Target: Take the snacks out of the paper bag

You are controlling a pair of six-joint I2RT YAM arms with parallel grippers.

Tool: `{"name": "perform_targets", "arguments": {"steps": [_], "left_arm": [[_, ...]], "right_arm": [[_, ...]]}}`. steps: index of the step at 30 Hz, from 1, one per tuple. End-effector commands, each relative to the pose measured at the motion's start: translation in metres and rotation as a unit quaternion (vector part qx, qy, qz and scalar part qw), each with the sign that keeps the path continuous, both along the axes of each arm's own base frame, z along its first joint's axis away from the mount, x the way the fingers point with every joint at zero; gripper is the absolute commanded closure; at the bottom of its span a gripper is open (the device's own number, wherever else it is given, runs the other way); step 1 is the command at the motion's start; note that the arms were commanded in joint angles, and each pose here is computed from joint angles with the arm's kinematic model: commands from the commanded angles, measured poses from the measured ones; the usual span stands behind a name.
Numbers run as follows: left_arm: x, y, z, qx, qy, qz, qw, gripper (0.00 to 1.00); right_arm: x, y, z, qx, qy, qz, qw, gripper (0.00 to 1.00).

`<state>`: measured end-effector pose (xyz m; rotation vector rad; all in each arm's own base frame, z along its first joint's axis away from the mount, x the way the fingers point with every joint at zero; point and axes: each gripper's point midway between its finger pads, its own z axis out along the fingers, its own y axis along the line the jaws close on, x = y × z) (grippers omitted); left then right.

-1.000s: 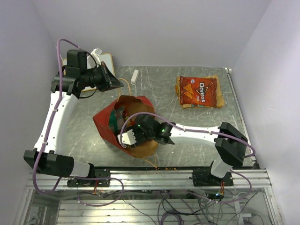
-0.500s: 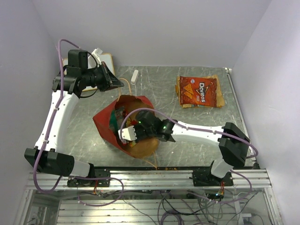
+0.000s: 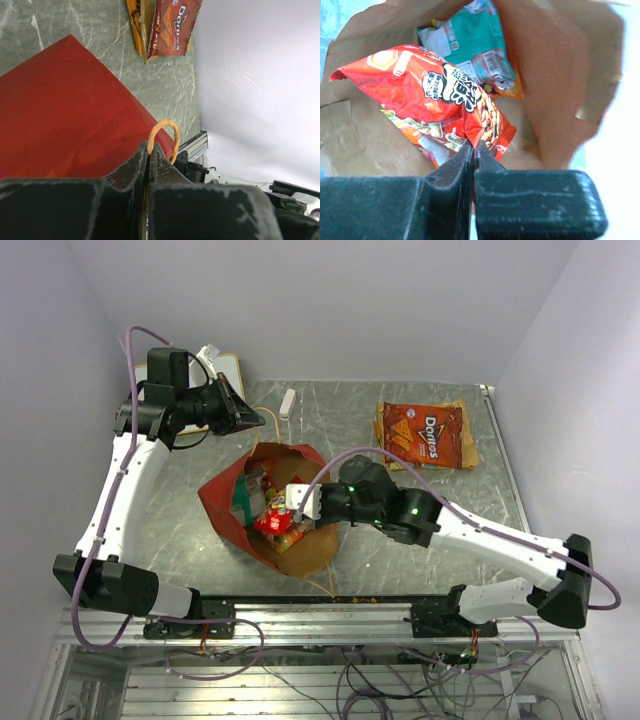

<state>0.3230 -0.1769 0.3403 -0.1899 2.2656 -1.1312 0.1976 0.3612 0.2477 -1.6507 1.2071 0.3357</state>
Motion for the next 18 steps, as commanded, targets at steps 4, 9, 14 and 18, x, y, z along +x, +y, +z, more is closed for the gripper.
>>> {"name": "perform_targets", "arguments": {"steps": [4,9,14,18], "left_arm": [[0.01,-0.002,0.011,-0.007,-0.028,-0.008,1.0,0.93],[0.016,-0.003,0.008,-0.006,-0.027,-0.008,1.0,0.93],[0.018,-0.005,0.001,-0.01,-0.017,-0.013,1.0,0.93],[0.016,-0.003,0.0,-0.003,-0.02,-0.011,1.0,0.93]], "right_arm": [[-0.002,-0.038,0.096,0.1,-0.034,-0.057,0.993,1.0],[0.013,-0.072,0.161,0.172,-0.094,-0.115,0.974,1.0],[0.059,-0.123,0.202,0.228,-0.121,-0.253,0.933,1.0],[0.107,-0.17,0.206,0.262,-0.107,-0.367,0.886,1.0]]}}
